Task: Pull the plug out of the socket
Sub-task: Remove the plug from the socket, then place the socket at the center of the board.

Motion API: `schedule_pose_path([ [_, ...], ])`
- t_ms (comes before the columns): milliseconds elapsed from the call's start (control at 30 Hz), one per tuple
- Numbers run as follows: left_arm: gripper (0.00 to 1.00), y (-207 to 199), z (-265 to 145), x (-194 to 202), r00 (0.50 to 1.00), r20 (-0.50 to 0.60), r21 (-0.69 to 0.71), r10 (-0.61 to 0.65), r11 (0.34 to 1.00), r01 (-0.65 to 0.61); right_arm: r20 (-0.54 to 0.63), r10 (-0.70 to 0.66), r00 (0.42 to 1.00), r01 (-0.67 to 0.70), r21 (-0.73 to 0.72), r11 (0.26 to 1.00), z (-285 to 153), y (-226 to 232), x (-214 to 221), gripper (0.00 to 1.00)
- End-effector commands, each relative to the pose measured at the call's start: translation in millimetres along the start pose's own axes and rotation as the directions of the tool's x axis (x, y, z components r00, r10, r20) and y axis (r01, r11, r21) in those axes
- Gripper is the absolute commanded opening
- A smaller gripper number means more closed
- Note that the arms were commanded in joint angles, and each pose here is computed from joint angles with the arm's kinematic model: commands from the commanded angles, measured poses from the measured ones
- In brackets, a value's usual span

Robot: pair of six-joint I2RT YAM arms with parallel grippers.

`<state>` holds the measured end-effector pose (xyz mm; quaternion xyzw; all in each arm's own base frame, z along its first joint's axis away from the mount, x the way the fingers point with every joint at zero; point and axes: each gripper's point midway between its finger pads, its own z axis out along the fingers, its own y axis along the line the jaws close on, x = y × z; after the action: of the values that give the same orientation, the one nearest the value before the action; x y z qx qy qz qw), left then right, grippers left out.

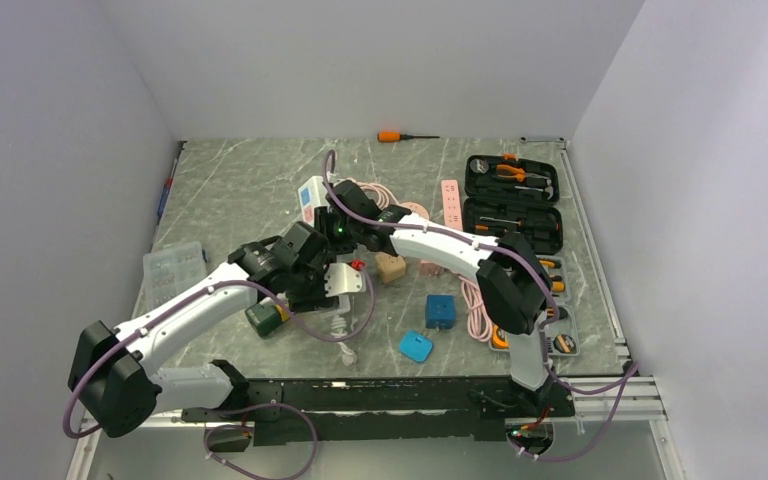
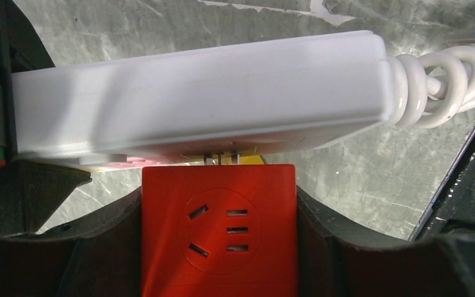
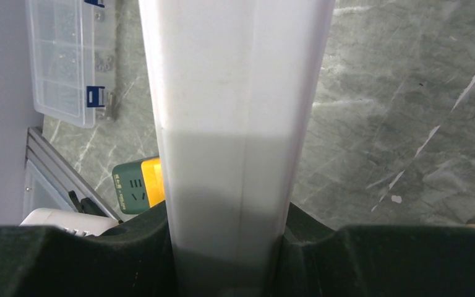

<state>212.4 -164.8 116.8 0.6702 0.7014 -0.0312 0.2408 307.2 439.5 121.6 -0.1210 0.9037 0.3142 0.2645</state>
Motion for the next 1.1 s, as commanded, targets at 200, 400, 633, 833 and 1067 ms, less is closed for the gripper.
schedule_pose_path([
  [200,0.0,2.4,-50.9,-24.9,0.978,0.139,-0.073,0.154,0.987,-0.145,-0.091,-0.142,0.986,0.167,0.408,0.898,19.5,-156.7,6.0,0.0],
  [400,0.0,-16.3,-58.5,-32.3,0.967,0.195,0.018,0.166,0.985,-0.173,-0.099,-0.169,0.981,0.195,0.423,0.885,25.4,-162.6,4.0,0.0],
  [633,0.0,-10.8,-52.5,-30.0,0.972,0.183,-0.013,0.151,0.988,-0.151,-0.076,-0.143,0.987,0.161,0.359,0.919,36.1,-148.3,-10.2,0.0],
  [833,0.0,-13.3,-49.2,-27.9,0.977,0.183,-0.008,0.112,0.994,-0.113,0.018,-0.116,0.993,0.108,0.248,0.963,54.2,-116.6,-63.1,0.0],
  [1067,0.0,-32.0,-39.3,-20.4,0.981,0.188,0.061,0.049,0.996,-0.061,0.144,0.073,0.987,-0.083,0.065,0.994,75.6,-96.1,-111.5,0.0],
])
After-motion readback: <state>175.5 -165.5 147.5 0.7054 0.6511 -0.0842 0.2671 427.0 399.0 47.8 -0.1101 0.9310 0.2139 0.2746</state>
